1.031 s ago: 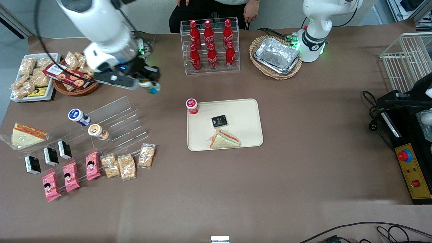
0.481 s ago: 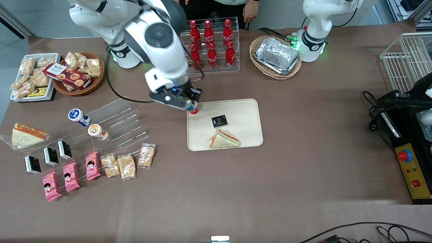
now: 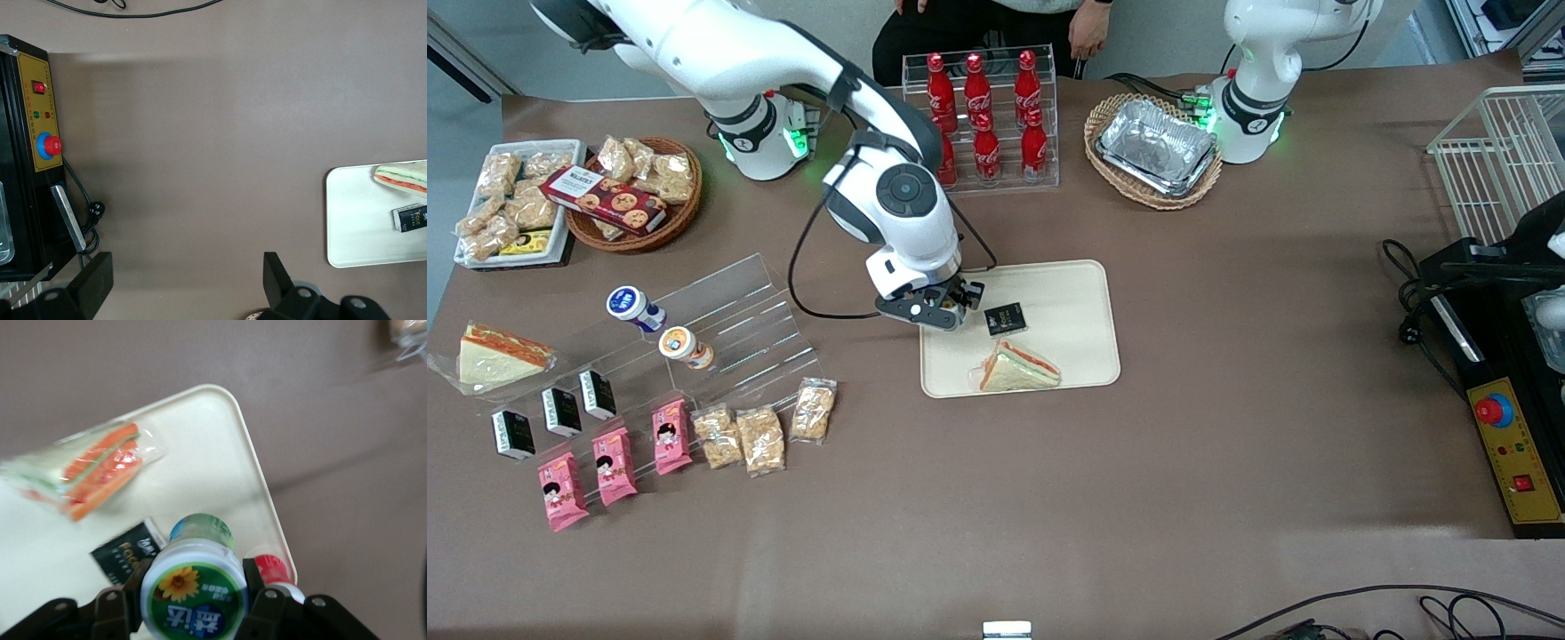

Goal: Place green gum on tray
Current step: 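Lower the green bottle onto the tray beside the red-capped bottle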

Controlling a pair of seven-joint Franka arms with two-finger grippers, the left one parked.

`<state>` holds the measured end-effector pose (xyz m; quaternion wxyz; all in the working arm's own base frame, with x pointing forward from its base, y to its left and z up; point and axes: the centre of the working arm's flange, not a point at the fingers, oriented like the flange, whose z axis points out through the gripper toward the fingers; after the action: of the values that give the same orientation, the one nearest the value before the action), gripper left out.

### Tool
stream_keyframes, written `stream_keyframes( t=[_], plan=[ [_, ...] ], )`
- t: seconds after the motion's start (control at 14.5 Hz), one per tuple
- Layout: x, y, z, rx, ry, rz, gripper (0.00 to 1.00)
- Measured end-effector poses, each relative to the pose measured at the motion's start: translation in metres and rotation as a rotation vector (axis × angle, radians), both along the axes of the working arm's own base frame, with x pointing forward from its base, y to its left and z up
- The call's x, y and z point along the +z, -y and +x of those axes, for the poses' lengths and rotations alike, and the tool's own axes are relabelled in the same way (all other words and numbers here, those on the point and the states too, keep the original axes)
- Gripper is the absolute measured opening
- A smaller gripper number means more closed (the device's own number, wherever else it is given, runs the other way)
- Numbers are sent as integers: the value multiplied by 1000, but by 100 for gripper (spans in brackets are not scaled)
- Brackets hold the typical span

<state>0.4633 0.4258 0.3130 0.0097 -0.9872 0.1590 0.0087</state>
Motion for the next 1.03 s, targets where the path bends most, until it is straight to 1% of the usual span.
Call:
stream_keyframes(
  t=[0.14,0.34,0.41,0.55,0.83,1.03],
  plan=[
    [-24,2,-11,8,11,-7,59],
    [-43,3,-20,0,42,-19,59],
    [-49,3,-22,-2,44,-20,59],
    [-62,2,-28,4,43,-11,59],
    [-86,0,-46,38,22,-12,59],
    [-90,-1,-50,47,23,-13,59]
  ],
)
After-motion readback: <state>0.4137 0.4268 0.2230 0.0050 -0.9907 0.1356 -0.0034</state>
